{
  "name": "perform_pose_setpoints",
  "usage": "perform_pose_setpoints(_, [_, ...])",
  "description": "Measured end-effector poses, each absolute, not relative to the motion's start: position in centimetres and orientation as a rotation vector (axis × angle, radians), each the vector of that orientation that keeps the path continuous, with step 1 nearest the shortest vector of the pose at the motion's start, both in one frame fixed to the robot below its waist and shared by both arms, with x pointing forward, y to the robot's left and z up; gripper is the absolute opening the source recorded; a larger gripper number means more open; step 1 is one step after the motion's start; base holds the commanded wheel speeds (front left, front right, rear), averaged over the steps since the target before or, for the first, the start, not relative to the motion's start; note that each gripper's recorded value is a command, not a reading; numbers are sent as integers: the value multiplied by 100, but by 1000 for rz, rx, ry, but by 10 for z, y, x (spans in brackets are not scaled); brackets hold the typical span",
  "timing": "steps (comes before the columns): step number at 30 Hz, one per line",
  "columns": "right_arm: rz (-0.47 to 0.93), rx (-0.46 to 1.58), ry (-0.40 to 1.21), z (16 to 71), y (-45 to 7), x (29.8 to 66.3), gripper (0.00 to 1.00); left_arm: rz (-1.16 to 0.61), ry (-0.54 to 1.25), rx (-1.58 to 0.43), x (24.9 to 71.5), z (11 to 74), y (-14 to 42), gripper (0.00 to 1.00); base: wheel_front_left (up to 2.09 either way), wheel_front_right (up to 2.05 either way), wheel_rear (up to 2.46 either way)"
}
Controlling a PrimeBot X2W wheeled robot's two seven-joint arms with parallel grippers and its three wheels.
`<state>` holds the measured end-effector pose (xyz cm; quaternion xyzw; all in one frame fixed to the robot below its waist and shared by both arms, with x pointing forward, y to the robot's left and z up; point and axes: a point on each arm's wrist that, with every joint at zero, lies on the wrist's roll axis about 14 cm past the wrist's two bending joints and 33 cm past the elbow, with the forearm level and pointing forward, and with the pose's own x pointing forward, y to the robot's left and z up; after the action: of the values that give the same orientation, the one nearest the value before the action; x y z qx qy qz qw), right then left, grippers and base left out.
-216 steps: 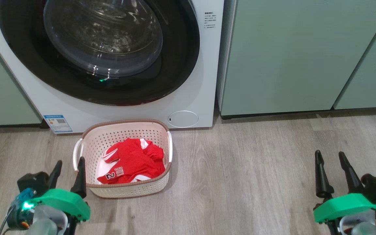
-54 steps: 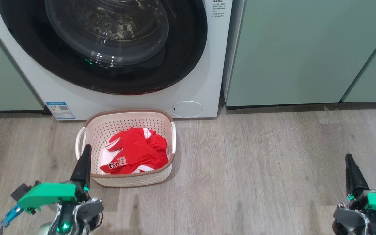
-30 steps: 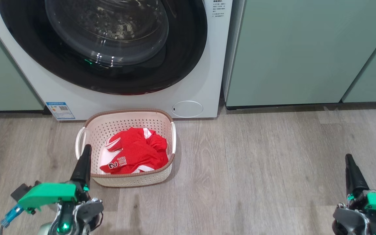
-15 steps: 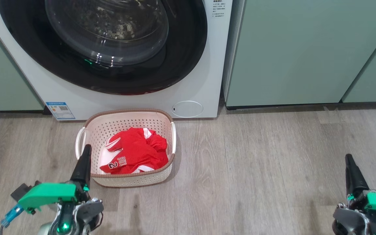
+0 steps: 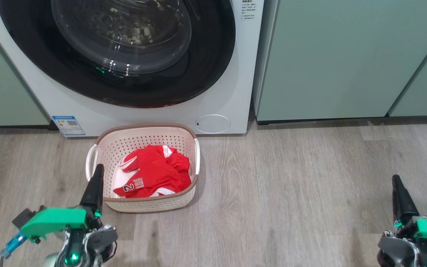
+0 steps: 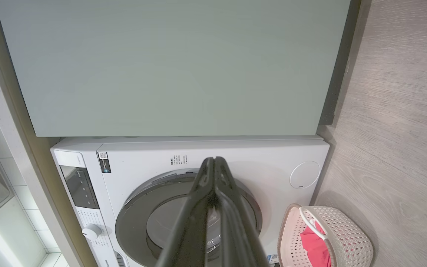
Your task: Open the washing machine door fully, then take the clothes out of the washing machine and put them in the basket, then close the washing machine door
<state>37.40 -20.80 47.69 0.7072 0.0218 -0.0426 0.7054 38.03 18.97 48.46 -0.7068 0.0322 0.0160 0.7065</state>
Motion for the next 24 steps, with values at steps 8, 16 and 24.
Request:
perform_pose_setpoints(8, [-95,1572,48,477,-208,374,0,36,72,-1571,380,485,190,0,0,0,0])
perform_pose_setpoints(16, [-95,1572,49,477,-208,374,0,36,72,-1571,380,485,190,0,0,0,0])
perform_pose_setpoints(24, [-95,1572,48,477,-208,374,0,36,72,-1571,380,485,190,0,0,0,0])
